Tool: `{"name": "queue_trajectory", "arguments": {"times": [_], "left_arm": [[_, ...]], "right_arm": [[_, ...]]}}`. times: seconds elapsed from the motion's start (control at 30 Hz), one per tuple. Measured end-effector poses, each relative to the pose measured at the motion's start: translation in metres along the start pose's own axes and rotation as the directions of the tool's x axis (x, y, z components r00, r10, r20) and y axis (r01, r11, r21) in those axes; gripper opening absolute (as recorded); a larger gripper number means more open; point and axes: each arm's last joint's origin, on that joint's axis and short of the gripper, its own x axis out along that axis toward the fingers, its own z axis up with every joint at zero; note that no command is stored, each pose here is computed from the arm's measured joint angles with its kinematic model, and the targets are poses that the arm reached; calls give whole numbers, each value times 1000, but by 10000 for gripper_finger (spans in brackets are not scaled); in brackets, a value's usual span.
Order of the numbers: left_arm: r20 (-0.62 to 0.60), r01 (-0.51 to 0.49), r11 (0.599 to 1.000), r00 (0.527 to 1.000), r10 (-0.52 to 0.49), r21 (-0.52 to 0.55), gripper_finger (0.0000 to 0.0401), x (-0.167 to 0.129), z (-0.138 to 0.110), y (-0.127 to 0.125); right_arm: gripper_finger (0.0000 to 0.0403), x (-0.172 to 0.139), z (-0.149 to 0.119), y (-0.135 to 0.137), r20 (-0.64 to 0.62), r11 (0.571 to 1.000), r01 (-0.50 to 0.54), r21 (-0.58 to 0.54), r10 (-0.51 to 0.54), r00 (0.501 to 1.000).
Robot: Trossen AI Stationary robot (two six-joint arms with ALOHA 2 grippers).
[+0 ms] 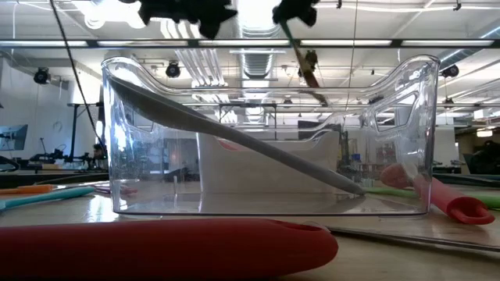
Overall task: Pick & Place Kitchen Items
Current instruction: Put the green knife into the top transparent bin
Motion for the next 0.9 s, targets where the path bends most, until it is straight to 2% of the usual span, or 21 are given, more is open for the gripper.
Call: {"name": "queue_trajectory", "arguments": {"times": [0.17, 0.27, 0.4, 0.63, 0.9], "left_arm": [[61, -72, 996, 996, 69, 61, 176, -33, 21, -31], [80, -128, 988, 989, 121, 86, 177, -47, 26, -44], [108, -164, 980, 982, 152, 110, 177, -62, 32, -59], [110, -239, 965, 968, 227, 108, 177, -74, 37, -69], [95, -315, 936, 948, 303, 158, 177, -78, 37, -70]], "right_arm": [[11, 31, 0, -26, -10, 1000, 12, 7, -12, 1000], [11, 52, -3, -41, -58, 999, 27, 24, -26, 998], [11, 79, -2, -55, -88, 999, -4, 45, 8, 996], [11, 125, -5, -73, -181, 998, -1, 63, 12, 983], [11, 167, -15, -82, -304, 996, -15, 90, 41, 952]]}}
